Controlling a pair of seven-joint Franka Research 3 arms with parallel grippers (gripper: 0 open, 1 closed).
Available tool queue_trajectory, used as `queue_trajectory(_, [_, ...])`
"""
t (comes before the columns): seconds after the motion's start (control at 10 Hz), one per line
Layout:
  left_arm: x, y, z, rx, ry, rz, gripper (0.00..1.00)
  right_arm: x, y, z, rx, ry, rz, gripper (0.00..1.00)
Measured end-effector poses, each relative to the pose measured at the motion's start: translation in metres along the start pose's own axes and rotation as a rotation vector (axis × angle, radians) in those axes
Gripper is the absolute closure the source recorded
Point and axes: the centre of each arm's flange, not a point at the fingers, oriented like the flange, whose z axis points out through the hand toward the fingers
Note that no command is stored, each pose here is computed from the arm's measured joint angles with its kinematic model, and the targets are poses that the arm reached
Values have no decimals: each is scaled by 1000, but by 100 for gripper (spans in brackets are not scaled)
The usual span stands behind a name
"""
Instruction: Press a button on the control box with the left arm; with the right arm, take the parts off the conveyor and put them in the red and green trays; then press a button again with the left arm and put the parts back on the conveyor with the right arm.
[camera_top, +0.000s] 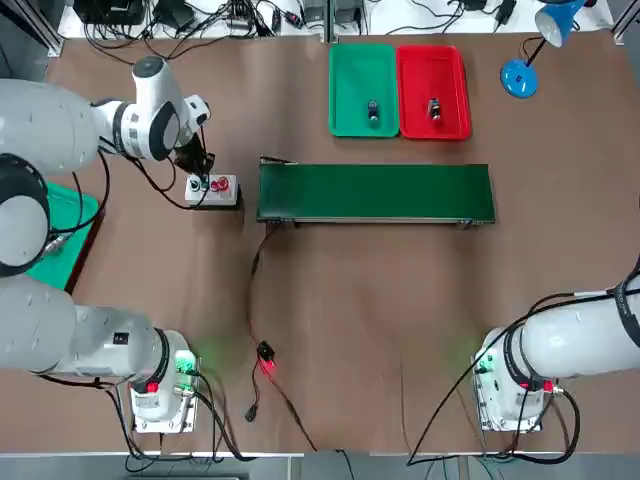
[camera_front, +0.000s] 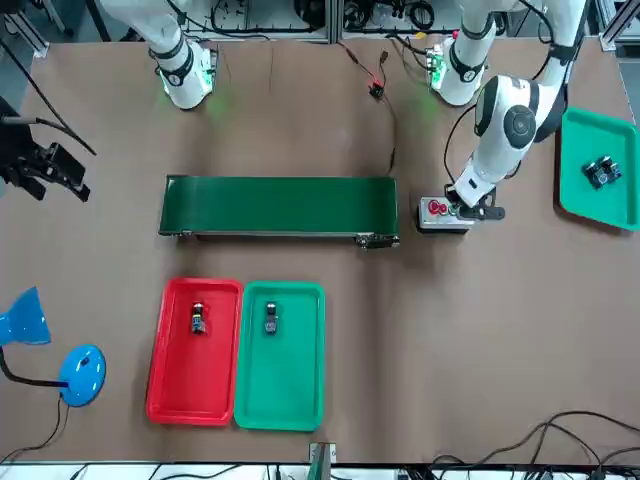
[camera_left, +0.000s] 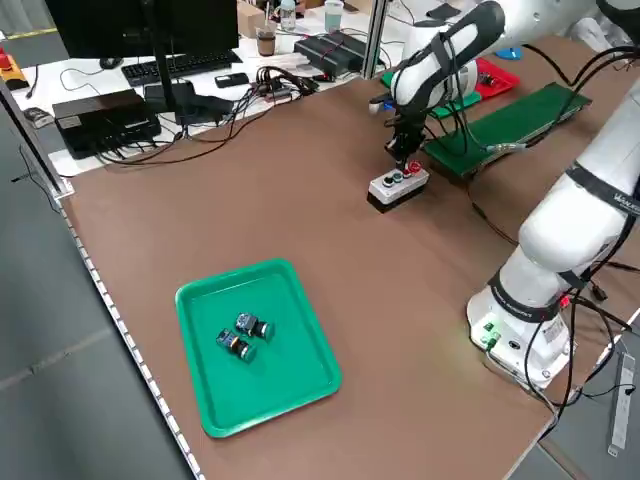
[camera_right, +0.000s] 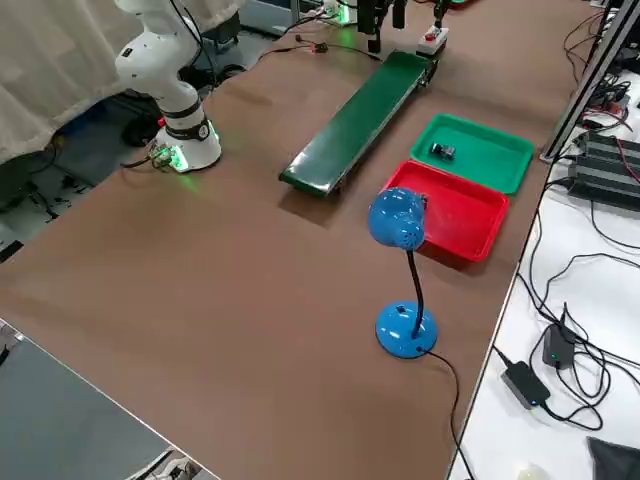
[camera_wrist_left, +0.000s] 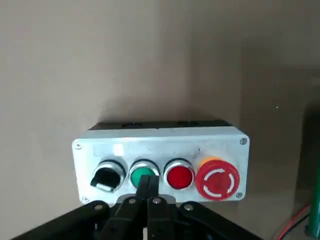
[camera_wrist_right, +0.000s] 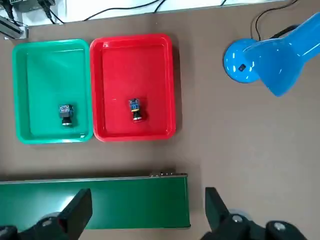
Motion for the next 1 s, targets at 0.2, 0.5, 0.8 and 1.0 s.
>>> queue_trajectory(0.2, [0,0,5,-1,-7,-2,99,0,7,5,-3,-9,12,0])
queue_trajectory(0.5, [0,-1,6,-1,-9,-5,99,1,19,6,-6,-13,34,0])
queue_trajectory(0.8, [-2,-2,7,0,-13,-7,99,1,20,6,-7,-13,35,0])
queue_trajectory(1.0, [-4,-3,9,1,-18,-8,99,1,19,6,-6,-14,35,0])
